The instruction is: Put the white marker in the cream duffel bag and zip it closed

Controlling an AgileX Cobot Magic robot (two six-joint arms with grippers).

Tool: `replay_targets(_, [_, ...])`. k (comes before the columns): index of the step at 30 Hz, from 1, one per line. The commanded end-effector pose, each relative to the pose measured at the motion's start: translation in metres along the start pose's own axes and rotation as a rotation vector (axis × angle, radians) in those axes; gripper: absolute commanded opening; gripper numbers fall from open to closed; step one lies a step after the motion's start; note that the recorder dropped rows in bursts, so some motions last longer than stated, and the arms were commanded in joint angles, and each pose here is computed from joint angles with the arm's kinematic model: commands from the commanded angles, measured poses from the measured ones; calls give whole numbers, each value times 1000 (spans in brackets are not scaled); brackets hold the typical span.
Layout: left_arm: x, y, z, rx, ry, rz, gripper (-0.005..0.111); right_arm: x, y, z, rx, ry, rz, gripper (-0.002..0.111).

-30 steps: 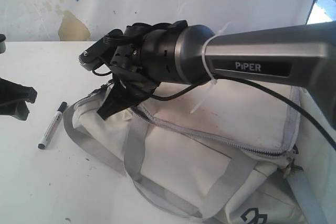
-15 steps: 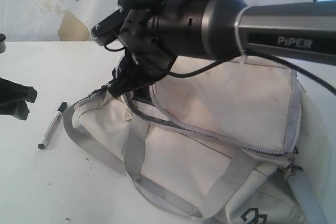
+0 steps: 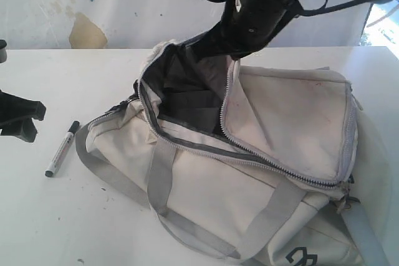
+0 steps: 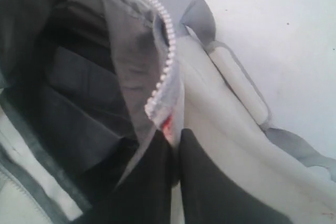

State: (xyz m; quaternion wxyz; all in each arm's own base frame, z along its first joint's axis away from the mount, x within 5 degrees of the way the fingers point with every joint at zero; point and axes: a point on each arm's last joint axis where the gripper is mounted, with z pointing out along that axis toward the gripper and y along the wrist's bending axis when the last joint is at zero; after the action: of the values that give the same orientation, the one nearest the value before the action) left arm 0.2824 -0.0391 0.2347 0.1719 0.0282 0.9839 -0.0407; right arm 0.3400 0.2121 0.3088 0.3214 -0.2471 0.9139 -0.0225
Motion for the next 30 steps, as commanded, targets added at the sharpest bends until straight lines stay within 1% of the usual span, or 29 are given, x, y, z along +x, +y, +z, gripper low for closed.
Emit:
replay_targets(1, [1, -1, -2, 9, 4, -37, 66, 3, -34, -2, 44, 22, 1, 0])
replay_targets(2, [1, -1, -2, 9, 6, -37, 66, 4, -44, -2, 58, 26, 4, 0])
replay_targets(6, [2, -1, -2, 10, 14, -39, 66, 6, -63, 1, 88, 35, 36, 0])
replay_targets(9, [4, -1, 1, 11, 8, -41, 66, 6, -71, 1, 97, 21, 37, 0])
replay_targets(12, [9, 0, 8, 17, 5, -52, 66, 1, -72, 0, 97, -34, 4, 0])
replay_targets(18, [20, 1, 20, 14, -6, -59, 66, -16, -74, -9, 96, -155, 5, 0])
replay_targets(23, [21, 2, 23, 17, -45, -71, 66, -19, -74, -11, 91, -177, 10, 0])
replay_targets(30, [20, 1, 28, 36, -120, -121, 66, -19, -74, -11, 91, -177, 10, 0])
